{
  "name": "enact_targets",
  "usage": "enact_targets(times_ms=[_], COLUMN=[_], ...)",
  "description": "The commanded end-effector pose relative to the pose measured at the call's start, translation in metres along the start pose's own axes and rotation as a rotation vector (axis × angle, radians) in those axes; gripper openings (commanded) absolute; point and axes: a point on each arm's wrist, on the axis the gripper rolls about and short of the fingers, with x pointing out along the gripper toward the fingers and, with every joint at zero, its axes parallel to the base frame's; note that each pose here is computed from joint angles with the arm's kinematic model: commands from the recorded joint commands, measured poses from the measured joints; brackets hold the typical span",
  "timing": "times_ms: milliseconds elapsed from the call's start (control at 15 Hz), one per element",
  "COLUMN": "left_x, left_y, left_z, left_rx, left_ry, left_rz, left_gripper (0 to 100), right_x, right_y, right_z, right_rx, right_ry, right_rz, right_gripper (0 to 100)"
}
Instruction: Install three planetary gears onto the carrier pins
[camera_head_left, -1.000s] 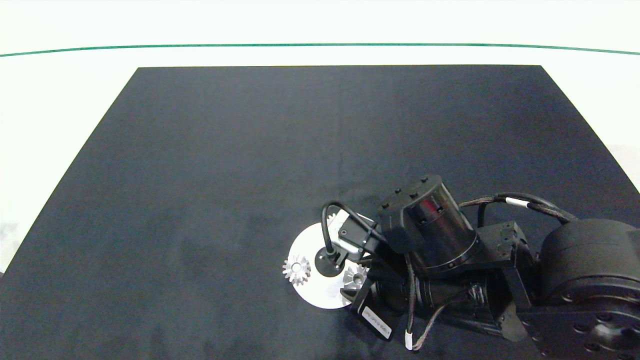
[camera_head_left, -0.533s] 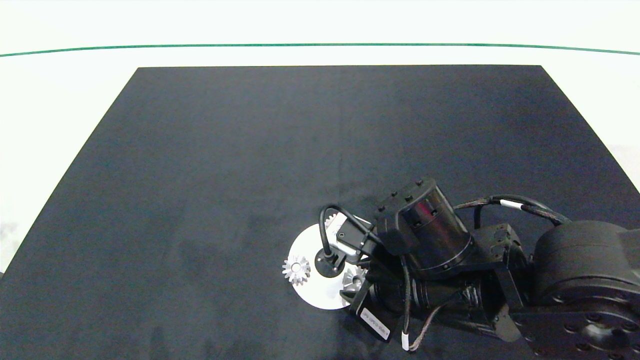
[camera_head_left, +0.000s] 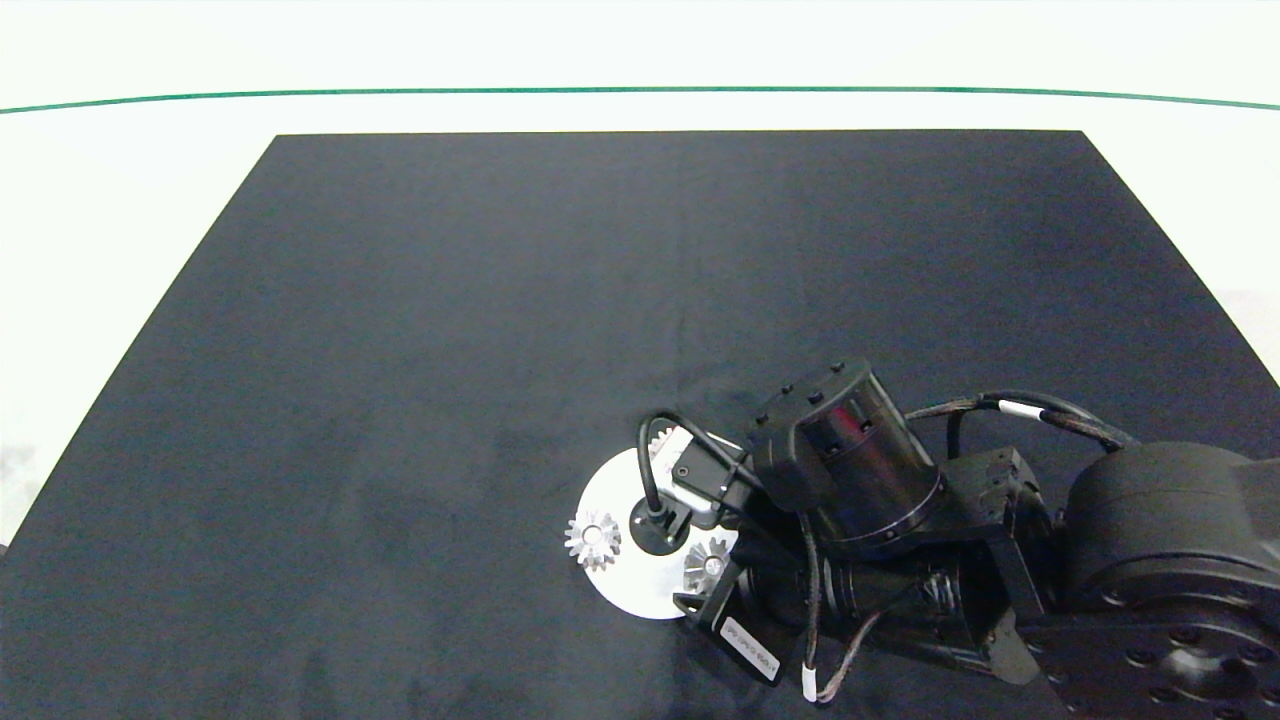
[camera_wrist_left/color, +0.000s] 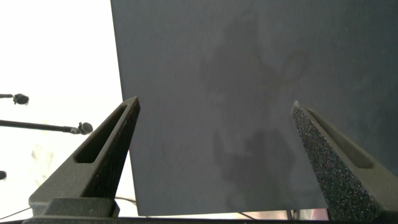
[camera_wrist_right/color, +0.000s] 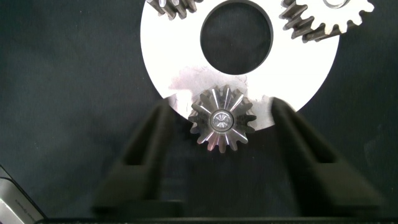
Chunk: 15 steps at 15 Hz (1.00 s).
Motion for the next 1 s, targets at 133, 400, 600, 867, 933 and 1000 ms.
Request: enact_targets(times_ms=[133, 400, 600, 867, 933, 1000], left_x=[0.0, 0.0, -0.003, -0.017, -0.019, -0.021], left_y=[0.0, -0.001, -0.001, -0.004, -0.005, -0.006], left_z=[-0.001, -0.003, -0.006, -0.021, -0.025, -0.027], left_rx=[0.001, -0.001, -0.029, -0.041, -0.063, -0.095], left_ry=[0.007, 0.008, -0.002, 0.012, 0.011, 0.004], left_rz=[0.001, 0.0, 0.003, 0.01, 0.009, 0.012], left_gripper=[100, 100, 100, 100, 100, 100], right_x=[-0.025, -0.118, -0.179, -0.236, -0.244, -0.247], right_y=[-0.007, -0.047, -0.065, -0.051, -0.044, -0.036], right_z=[0.007, -0.008, -0.064, -0.13, -0.145, -0.159], right_rx=[0.012, 0.141, 0.257, 0.349, 0.367, 0.375], right_ry=[-0.068, -0.241, -0.298, -0.324, -0.323, -0.318], right_rz=[-0.034, -0.208, -0.361, -0.52, -0.549, -0.565], right_gripper=[100, 100, 100, 100, 100, 100])
